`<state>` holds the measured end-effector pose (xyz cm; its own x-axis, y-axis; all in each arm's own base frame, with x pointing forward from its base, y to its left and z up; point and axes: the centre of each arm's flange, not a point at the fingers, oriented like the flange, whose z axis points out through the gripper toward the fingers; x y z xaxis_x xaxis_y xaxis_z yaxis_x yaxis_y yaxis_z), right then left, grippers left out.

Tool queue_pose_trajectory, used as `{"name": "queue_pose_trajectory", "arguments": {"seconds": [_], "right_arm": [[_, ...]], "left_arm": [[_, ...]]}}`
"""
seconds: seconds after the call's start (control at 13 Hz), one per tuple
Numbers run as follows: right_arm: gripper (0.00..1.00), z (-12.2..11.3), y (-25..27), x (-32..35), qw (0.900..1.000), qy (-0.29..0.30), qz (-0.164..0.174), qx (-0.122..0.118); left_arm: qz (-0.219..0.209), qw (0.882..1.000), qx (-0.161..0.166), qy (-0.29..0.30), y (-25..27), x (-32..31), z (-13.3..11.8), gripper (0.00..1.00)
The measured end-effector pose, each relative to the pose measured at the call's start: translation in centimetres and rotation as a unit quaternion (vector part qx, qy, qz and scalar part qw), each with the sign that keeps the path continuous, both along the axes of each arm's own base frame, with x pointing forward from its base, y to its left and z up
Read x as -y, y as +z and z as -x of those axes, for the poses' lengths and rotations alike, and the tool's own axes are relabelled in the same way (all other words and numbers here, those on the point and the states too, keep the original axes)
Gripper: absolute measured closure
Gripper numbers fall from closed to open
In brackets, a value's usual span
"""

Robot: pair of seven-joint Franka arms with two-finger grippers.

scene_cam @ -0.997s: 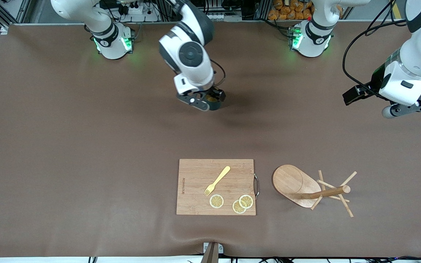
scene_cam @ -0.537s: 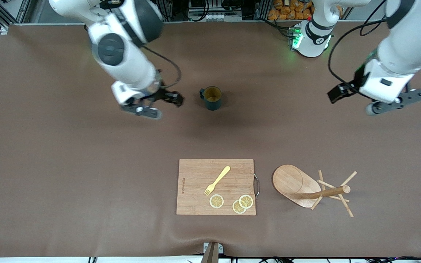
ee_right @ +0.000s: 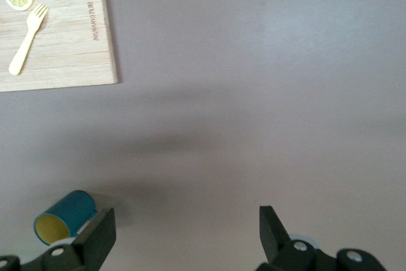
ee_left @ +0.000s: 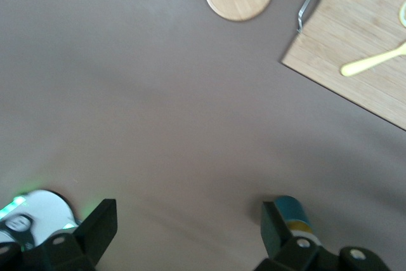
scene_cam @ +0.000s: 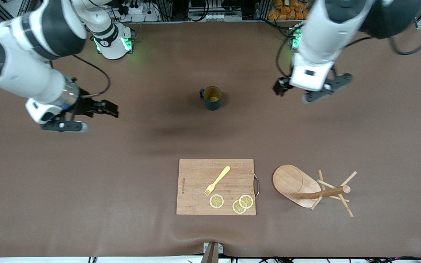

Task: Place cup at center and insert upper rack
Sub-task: 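Lower the left gripper onto the mug handle and grasp it while the right gripper retracts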

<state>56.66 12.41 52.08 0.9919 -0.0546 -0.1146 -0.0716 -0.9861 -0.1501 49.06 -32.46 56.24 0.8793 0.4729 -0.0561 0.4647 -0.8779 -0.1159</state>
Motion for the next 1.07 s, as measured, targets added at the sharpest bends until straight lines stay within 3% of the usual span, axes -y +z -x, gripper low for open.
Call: {"name": "queue_pose_trajectory", "arguments": {"seconds": [0.23, 0.61, 0.77, 1.07], "right_arm": [[0.0, 1.1, 2.9, 4.8, 1.0, -0.002, 0.0, 0.005], [0.0, 2.5, 4.9, 6.2, 1.0, -0.003, 0.015, 0.01], [0.0, 2.4, 4.9, 7.5, 1.0, -0.013, 0.016, 0.012], [0.0, 2.6, 5.8, 11.1, 0.999, -0.015, 0.013, 0.025]], "left_arm": [[-0.012, 0.999, 0.003, 0.033, -3.6, 7.8, 3.4, 0.0], [-0.051, 0.992, 0.009, 0.114, -12.1, 19.5, 9.8, 0.0], [-0.075, 0.987, 0.033, 0.138, -15.8, 23.8, 12.4, 0.0], [-0.084, 0.973, 0.078, 0.2, -23.3, 30.1, 17.5, 0.0]]}}
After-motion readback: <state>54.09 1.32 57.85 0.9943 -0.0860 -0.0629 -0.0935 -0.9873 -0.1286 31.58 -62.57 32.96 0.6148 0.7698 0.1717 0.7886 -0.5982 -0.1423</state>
